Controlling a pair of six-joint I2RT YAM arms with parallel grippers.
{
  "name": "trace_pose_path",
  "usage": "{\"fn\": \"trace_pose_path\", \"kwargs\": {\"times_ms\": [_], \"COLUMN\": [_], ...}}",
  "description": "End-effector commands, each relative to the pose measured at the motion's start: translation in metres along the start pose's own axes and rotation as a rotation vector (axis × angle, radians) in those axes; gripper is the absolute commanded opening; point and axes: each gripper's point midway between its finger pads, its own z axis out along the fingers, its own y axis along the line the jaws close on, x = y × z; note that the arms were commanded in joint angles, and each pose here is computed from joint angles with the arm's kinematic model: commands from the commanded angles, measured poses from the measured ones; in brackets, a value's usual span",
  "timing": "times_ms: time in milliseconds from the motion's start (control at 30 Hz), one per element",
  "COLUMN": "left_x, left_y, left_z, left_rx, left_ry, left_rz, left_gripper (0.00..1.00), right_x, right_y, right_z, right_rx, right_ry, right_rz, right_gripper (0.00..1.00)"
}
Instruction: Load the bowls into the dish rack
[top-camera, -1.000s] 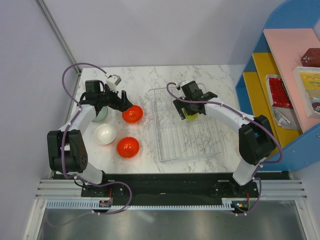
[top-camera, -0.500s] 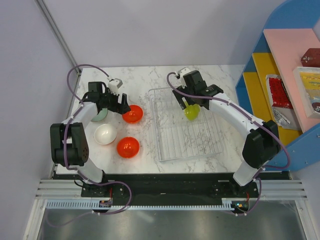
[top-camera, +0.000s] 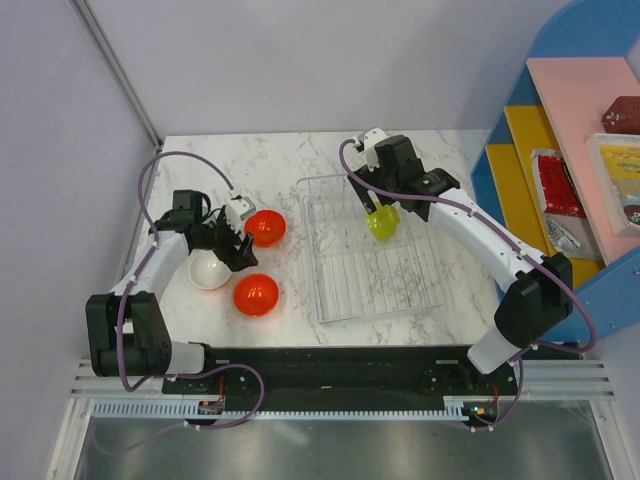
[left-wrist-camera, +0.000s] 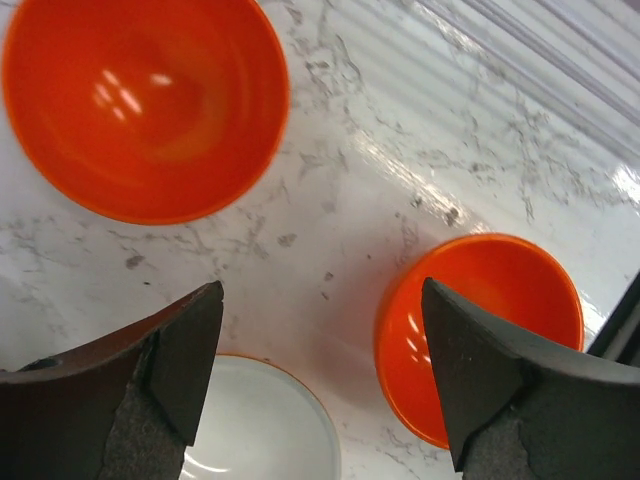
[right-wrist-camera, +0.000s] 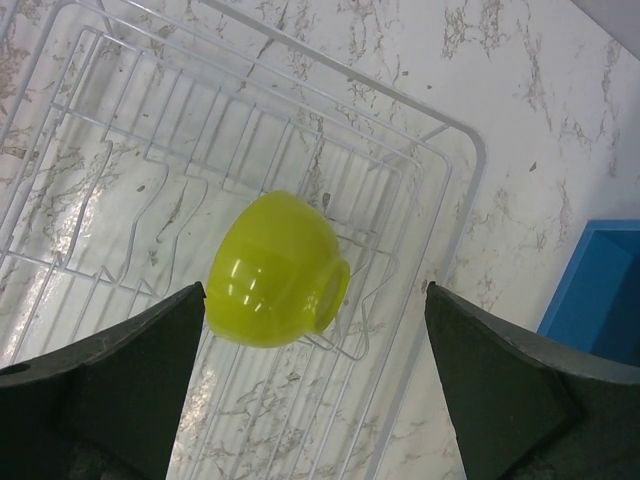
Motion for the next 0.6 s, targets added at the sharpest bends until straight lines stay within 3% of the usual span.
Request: {"fn": "trace_pose_path", "kwargs": {"times_ms": [0, 267, 567], "left_x": [0.026, 0.05, 0.067], "left_y": [-0.035, -0.04, -0.04], "left_z": [-0.006, -0.001, 0.018], "left_rx": [0.149, 0.179, 0.22], "left_ry": [0.067, 0.138, 0.229], "left_rz": [0.08, 0.1, 0.096], "left_gripper": [0.84, 0.82, 0.72], "right_x": [-0.013, -0.011, -0.01], "right_y": [0.002, 0.006, 0.013], "right_z": [-0.012, -0.011, -0.012], "right_rx": [-0.02, -0.045, -0.081], "right_ry": [-0.049, -0.043, -0.04], "right_rz": [-0.005, 0.006, 0.01], "right_gripper": [0.98, 0.98, 0.98]}}
